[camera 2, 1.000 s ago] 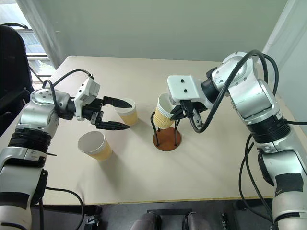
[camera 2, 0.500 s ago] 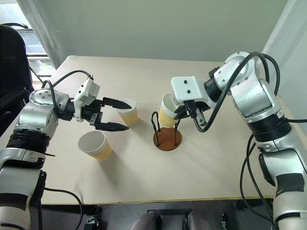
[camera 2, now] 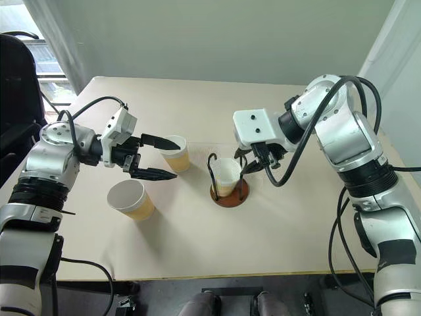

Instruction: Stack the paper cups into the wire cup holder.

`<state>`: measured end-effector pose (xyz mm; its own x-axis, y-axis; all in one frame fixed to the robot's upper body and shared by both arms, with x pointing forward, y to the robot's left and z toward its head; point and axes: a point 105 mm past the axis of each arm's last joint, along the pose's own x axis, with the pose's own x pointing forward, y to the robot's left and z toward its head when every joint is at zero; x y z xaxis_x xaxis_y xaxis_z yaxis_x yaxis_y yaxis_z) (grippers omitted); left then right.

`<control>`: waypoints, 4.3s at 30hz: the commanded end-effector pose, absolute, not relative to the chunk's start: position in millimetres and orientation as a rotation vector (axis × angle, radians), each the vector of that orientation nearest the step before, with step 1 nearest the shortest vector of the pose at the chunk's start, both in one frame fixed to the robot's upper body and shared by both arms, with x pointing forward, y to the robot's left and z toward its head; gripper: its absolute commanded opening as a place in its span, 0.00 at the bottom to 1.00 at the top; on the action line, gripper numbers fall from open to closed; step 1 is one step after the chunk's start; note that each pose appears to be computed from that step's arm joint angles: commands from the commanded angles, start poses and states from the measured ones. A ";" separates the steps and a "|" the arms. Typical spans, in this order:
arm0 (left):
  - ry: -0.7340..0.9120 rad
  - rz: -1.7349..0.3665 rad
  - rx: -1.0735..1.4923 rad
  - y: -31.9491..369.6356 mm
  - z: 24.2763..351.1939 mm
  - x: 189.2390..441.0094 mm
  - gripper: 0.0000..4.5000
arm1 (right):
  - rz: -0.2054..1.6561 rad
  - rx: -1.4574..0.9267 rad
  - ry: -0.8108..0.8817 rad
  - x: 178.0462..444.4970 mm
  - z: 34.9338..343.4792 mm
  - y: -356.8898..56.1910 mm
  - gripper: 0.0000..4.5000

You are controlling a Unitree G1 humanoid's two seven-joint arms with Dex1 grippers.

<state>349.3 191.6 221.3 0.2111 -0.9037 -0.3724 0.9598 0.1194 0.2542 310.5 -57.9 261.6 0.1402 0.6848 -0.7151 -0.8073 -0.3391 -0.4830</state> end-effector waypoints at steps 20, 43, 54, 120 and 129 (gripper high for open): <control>0.128 -1.229 0.644 214.6 246.6 354.5 1.00 | 1.321 -0.542 -0.008 329.3 308.6 -85.2 0.74; 0.173 -1.133 1.164 196.2 274.2 394.3 1.00 | 1.391 -0.458 -0.033 321.4 305.3 -100.5 0.74; 0.319 -1.050 1.447 214.6 253.7 403.0 1.00 | 1.387 -0.467 0.004 323.6 304.9 -107.4 0.74; 0.152 -1.282 1.305 140.9 316.4 388.6 0.01 | 1.388 -0.737 0.172 332.3 261.1 -155.5 0.75; 0.074 -1.377 1.304 100.1 331.2 380.6 0.01 | 1.436 -0.698 0.117 328.0 275.1 -153.5 0.75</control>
<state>389.5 111.4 315.1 0.3267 -0.6346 -0.7004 0.7523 -0.2739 0.5991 333.4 -152.1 251.1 0.1542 0.8440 -0.5136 -0.9534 -0.0094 -0.3017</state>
